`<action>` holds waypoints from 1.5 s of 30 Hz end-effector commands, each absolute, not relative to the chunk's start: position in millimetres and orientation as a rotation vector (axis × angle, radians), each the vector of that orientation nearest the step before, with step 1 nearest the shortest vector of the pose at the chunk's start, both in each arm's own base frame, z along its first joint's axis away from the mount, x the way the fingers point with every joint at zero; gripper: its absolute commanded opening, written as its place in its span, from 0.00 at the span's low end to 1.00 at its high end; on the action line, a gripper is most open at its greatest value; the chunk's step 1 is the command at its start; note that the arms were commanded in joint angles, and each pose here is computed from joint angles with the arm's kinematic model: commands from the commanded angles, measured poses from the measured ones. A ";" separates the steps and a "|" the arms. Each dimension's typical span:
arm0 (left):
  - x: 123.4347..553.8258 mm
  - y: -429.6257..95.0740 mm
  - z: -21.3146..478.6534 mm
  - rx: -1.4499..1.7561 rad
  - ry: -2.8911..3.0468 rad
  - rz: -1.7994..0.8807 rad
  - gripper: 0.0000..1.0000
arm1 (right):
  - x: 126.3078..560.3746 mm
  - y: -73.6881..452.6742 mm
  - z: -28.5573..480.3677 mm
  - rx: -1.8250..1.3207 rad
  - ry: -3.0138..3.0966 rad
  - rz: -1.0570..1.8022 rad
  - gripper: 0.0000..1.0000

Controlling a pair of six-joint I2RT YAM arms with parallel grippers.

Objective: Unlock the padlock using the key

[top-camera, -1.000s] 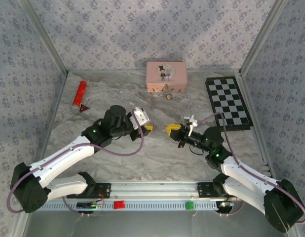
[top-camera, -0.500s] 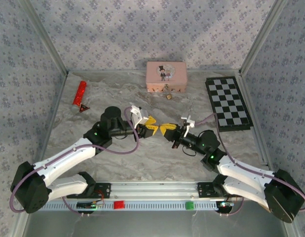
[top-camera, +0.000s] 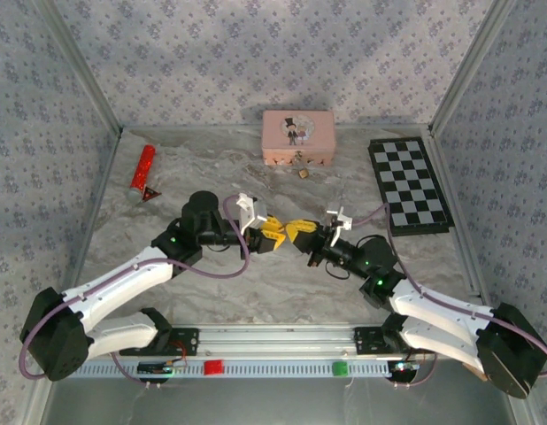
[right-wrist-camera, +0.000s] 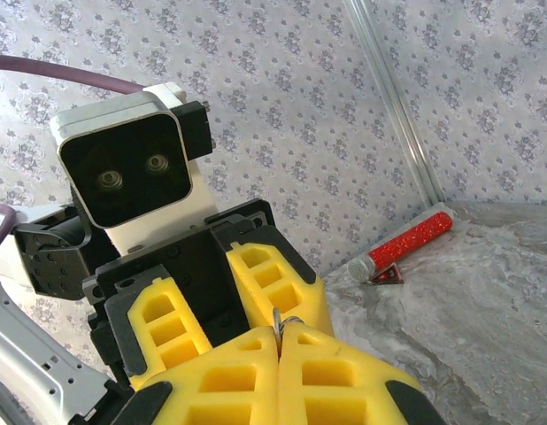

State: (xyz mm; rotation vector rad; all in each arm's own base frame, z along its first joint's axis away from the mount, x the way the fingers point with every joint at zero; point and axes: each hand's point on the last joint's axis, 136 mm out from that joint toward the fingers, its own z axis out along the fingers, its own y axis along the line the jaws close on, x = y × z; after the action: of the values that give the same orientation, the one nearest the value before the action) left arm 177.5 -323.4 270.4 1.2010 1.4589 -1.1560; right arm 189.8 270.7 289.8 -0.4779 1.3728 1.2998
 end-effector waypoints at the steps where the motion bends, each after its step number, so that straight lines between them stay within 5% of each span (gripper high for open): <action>1: 173.8 -325.1 290.1 1.213 1.389 -1.184 0.26 | 182.4 268.9 316.4 -0.489 1.277 1.318 0.00; 7: 175.1 -324.7 293.9 1.202 1.387 -1.178 0.19 | 181.3 271.2 310.9 -0.507 1.292 1.298 0.00; 11: 176.1 -323.8 294.4 1.198 1.395 -1.167 0.04 | 183.6 269.2 302.4 -0.505 1.312 1.267 0.00; 17: 177.3 -321.4 290.6 1.223 1.429 -1.130 0.00 | 185.7 267.9 286.5 -0.543 1.366 1.189 0.00; 18: 178.0 -321.3 289.6 1.232 1.444 -1.120 0.00 | 185.1 267.2 283.1 -0.556 1.378 1.174 0.11; 20: 180.8 -319.5 284.0 1.261 1.507 -1.079 0.00 | 181.6 264.2 276.0 -0.609 1.396 1.134 0.61; 21: 182.3 -318.0 279.6 1.281 1.546 -1.053 0.00 | 178.6 262.0 271.5 -0.645 1.407 1.120 0.75; 23: 183.8 -311.1 268.0 1.371 1.653 -0.960 0.00 | 171.9 252.2 261.4 -0.740 1.413 1.082 0.85; 30: 186.5 -297.9 236.0 1.749 1.951 -0.595 0.00 | 176.8 217.5 244.9 -0.739 1.372 0.984 0.83; 35: 169.0 -299.0 219.0 2.030 1.988 -0.439 0.00 | 166.4 227.6 248.8 -0.821 1.366 1.073 0.70; 39: 165.0 -300.7 219.8 2.099 1.990 -0.414 0.00 | 159.9 236.0 237.8 -0.891 1.396 1.140 0.56; 45: 153.0 -306.9 223.3 2.144 1.923 -0.446 0.00 | 151.5 242.5 239.9 -0.930 1.385 1.225 0.53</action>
State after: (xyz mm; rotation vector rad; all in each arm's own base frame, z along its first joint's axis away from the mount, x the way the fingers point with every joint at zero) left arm 164.8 -315.0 211.0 2.0847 1.9737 -0.4504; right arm 161.6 238.4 215.5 -0.8792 1.4775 1.1672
